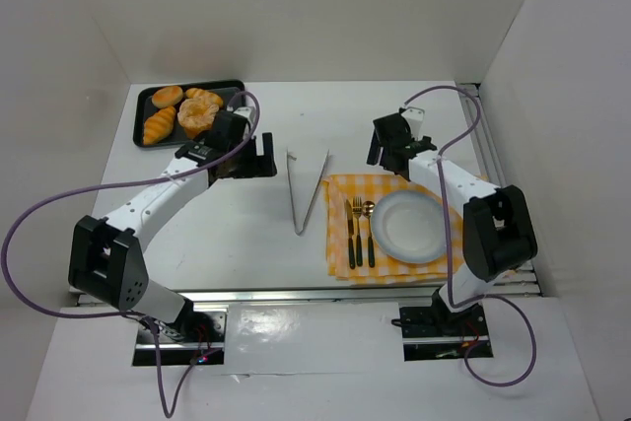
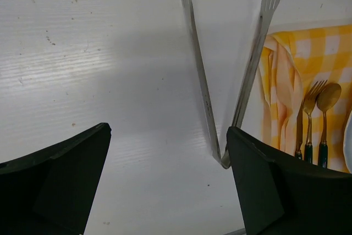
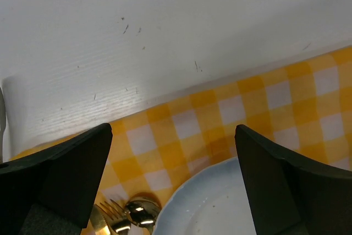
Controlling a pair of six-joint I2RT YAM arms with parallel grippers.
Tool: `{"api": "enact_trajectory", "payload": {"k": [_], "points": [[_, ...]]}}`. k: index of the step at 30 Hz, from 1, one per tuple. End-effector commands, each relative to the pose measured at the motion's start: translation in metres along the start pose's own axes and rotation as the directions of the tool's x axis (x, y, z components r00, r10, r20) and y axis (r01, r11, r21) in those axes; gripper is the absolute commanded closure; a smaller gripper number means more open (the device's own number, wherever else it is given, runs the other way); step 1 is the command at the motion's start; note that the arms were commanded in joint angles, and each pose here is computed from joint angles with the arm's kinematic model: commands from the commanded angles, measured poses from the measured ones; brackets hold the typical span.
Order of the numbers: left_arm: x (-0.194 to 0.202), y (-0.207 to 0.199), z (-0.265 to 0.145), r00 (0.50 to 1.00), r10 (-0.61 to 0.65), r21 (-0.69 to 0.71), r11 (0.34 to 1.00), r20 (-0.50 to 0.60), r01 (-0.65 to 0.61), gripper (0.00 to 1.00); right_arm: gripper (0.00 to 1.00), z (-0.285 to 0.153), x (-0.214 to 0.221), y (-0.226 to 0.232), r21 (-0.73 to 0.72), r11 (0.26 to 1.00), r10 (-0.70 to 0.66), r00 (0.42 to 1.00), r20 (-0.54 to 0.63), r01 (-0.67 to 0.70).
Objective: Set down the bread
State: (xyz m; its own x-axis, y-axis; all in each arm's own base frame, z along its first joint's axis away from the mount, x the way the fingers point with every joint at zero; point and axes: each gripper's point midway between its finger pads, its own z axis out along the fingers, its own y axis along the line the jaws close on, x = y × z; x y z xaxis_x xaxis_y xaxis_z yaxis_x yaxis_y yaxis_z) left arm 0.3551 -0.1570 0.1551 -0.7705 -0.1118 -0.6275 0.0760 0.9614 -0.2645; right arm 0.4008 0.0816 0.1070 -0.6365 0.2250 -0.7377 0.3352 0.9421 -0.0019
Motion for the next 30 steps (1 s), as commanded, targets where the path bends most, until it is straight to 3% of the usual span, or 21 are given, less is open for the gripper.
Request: {"api": "enact_trajectory", "payload": {"k": [1, 14, 22, 30], "points": [[-0.001, -0.009, -0.004, 1.0, 0.016, 0.045, 0.999, 0.023, -0.017, 0.0, 0.0, -0.024, -0.015, -0.002, -0.035, 0.999, 0.028, 0.998, 0.055, -0.026], [0.009, -0.021, 0.0, 1.0, -0.004, 0.048, 0.999, 0.024, 0.003, 0.0, 0.0, -0.032, -0.022, -0.005, -0.043, 0.999, 0.028, 0.998, 0.054, -0.025], [0.065, -0.074, 0.035, 0.994, 0.048, 0.057, 0.997, -0.098, -0.042, 0.0, 0.0, -0.057, -0.026, -0.002, -0.084, 0.996, -0.015, 0.997, 0.074, 0.021], [0.089, -0.067, 0.069, 0.992, 0.04, -0.106, 0.993, -0.119, -0.052, 0.0, 0.0, -0.063, -0.027, -0.006, -0.087, 0.996, -0.02, 0.996, 0.081, 0.027]]}}
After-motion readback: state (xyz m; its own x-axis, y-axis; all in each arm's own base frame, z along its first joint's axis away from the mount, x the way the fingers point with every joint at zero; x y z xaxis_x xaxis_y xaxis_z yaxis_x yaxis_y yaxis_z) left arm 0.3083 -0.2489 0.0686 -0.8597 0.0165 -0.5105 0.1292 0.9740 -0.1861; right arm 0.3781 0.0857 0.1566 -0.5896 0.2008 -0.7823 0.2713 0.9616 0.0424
